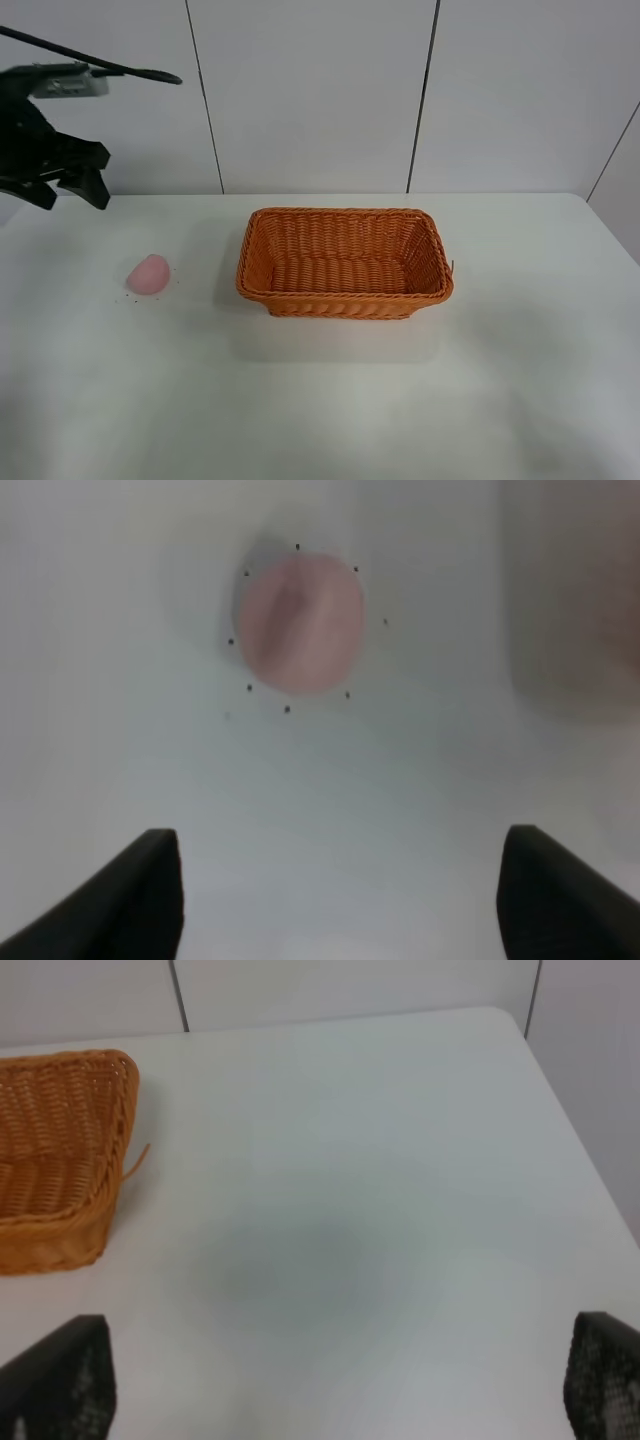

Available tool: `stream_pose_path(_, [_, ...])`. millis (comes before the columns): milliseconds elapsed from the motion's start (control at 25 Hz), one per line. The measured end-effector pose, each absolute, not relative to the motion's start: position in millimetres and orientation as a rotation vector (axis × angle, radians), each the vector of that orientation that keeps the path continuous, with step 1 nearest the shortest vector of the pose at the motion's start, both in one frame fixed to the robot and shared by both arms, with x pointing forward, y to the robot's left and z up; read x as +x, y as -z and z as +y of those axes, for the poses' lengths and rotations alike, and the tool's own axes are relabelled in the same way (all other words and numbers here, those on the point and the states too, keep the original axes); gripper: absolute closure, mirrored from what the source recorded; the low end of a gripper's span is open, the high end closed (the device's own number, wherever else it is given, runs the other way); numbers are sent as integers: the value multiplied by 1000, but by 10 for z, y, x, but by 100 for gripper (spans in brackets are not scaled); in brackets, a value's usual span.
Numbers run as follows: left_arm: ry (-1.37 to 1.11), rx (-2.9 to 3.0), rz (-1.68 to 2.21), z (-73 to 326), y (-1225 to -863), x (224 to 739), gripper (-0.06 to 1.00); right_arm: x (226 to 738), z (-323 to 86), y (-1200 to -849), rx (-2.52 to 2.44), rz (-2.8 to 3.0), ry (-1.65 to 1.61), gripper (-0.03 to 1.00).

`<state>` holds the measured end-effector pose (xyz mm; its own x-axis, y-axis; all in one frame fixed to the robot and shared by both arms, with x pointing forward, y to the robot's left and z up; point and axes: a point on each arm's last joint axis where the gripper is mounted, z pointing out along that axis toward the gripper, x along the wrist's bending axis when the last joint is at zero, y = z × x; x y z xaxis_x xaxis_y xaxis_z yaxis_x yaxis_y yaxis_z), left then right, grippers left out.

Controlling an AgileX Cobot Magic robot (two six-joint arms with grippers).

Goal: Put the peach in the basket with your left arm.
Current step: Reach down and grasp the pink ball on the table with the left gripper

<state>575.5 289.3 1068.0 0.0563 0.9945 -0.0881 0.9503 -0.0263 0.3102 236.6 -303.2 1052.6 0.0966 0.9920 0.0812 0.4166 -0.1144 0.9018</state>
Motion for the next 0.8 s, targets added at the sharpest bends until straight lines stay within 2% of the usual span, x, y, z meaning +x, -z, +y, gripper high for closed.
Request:
stream_pose_path(360, [-60,2129,2059,2885,-9818,6543,18,2366,-3032,-10526,1638,1411,-987,27])
stream_pose_path(560, [-9,2149,2091,2886,-9423,6675,18,2366,-3032,-10526,1638,1411,-987,27])
stream_pose_path(800, [21,2156,2110,2885,-9183,6720,18,2366,-3032,-10526,1638,1411,-987,27])
